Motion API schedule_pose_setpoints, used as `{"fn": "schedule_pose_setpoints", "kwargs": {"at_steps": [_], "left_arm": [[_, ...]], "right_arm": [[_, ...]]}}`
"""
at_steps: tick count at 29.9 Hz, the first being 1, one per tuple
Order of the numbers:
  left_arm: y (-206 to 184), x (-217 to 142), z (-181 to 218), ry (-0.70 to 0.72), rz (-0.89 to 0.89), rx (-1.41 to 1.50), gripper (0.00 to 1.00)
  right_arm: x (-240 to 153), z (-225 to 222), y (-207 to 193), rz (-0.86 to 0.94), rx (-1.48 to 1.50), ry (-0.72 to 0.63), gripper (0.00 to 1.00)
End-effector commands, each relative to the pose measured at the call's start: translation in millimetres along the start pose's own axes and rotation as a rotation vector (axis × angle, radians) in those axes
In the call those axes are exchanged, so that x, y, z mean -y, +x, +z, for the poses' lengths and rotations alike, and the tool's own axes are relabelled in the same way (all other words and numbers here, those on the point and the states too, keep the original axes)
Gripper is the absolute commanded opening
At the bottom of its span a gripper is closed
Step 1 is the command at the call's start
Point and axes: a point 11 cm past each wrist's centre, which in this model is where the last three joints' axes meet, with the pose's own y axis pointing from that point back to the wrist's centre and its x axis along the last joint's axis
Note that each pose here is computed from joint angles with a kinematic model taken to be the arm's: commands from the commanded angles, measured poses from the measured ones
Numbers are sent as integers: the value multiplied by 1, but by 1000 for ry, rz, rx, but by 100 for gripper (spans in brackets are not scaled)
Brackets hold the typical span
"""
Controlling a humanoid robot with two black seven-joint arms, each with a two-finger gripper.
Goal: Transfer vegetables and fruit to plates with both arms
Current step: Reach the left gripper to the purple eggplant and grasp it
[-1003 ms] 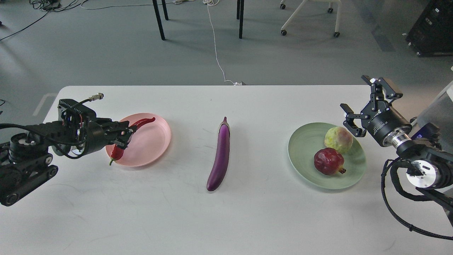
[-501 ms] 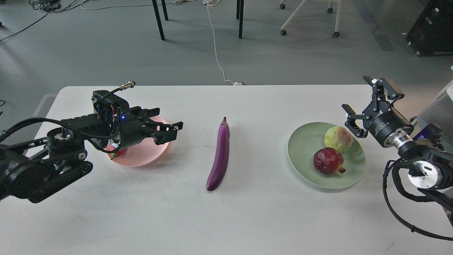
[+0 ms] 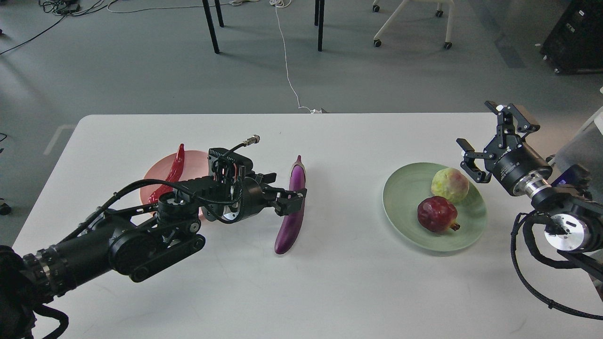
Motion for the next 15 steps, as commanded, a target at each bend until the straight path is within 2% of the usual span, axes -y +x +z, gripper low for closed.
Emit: {"fn": "schedule_pose_setpoints", "kwargs": {"at_steps": [1,5,9,10,15], "left_arm": [[-11,7,2,2,-27,-3,92],[-14,12,10,-10,-32,-10,89],[-22,16,11,-6,-49,-19,78],[-24,15,9,-3,-53,-22,72],[-33,14,7,4,-81,-28,24]], "right_arm": [[-3,1,3,8,-2,-4,97],[-4,3,5,11,-2,-8,97],[-5,1,6,14,-5,-6,97],[-5,1,7,16,-6,-7,97],[-6,0,8,18,-8,-6,97]]}}
